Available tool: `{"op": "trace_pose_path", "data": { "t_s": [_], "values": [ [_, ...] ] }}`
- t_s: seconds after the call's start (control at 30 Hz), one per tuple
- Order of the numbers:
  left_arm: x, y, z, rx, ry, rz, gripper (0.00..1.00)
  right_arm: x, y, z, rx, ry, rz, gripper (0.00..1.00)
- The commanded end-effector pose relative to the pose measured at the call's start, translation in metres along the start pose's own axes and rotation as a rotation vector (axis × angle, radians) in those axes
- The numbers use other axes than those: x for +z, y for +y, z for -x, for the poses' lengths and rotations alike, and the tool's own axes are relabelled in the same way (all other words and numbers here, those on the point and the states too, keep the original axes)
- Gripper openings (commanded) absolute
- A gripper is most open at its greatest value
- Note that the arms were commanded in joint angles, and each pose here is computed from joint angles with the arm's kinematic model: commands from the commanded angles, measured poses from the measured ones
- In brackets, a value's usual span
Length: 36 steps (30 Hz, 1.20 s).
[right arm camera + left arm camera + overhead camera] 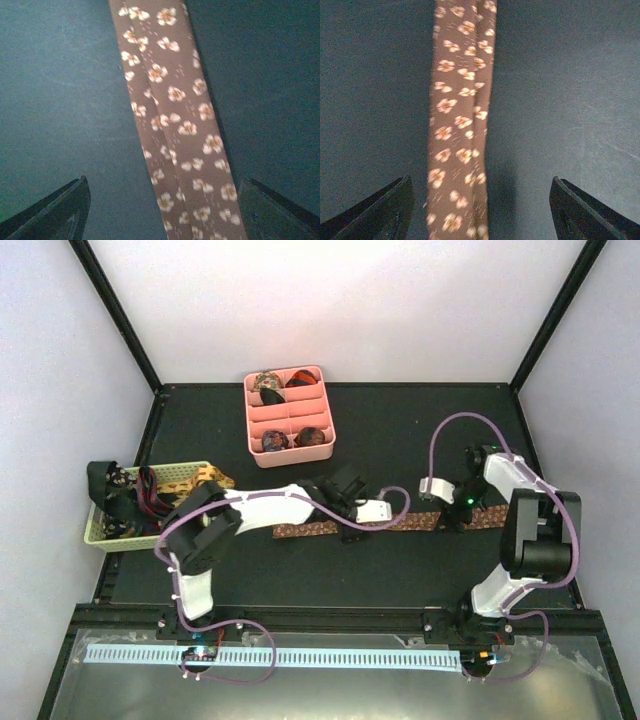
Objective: Roll the ties
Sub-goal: Smooth out the tie at the center of the board.
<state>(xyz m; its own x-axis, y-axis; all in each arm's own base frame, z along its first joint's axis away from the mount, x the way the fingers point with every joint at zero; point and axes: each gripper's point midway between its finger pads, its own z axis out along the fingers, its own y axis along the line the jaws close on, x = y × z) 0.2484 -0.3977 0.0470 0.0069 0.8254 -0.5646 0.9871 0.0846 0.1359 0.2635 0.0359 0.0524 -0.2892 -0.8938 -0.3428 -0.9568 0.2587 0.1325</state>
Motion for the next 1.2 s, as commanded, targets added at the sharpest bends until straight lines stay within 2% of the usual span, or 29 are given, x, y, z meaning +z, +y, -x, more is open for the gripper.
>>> {"op": "trace_pose_path", "data": {
  "t_s": [0.0, 0.17, 0.27, 0.4, 0.47, 0.57, 0.77, 1.03, 1.17],
  "values": [
    [-0.052, 0.013, 0.016, -0.094, -0.148, -0.032, 0.78, 0.016, -0.002, 0.012, -0.097, 0.028, -0.009, 0.83],
    [-0.075, 0.024, -0.025, -0.142, -0.103, 0.006, 0.78, 0.033, -0.006, 0.017, -0.129, 0.085, 0.011, 0.79],
    [-0.085, 0.031, -0.046, -0.163, -0.075, 0.035, 0.78, 0.04, -0.007, 0.014, -0.136, 0.116, 0.027, 0.73],
    [-0.095, 0.037, -0.063, -0.194, -0.057, 0.062, 0.78, 0.049, -0.007, 0.004, -0.146, 0.16, 0.041, 0.62],
    [-0.098, 0.039, -0.067, -0.202, -0.053, 0.07, 0.78, 0.051, -0.007, -0.002, -0.154, 0.189, 0.044, 0.51],
    [-0.101, 0.039, -0.071, -0.204, -0.048, 0.075, 0.78, 0.052, -0.006, -0.01, -0.165, 0.225, 0.048, 0.42],
    [-0.105, 0.042, -0.074, -0.198, -0.043, 0.086, 0.78, 0.047, -0.009, -0.027, -0.154, 0.275, 0.037, 0.42],
    [-0.107, 0.031, -0.078, -0.169, -0.046, 0.064, 0.78, 0.033, -0.017, -0.071, -0.128, 0.361, 0.005, 0.42],
    [-0.106, 0.025, -0.083, -0.17, -0.042, 0.047, 0.77, 0.024, -0.017, -0.073, -0.136, 0.35, -0.01, 0.43]
  ]
}}
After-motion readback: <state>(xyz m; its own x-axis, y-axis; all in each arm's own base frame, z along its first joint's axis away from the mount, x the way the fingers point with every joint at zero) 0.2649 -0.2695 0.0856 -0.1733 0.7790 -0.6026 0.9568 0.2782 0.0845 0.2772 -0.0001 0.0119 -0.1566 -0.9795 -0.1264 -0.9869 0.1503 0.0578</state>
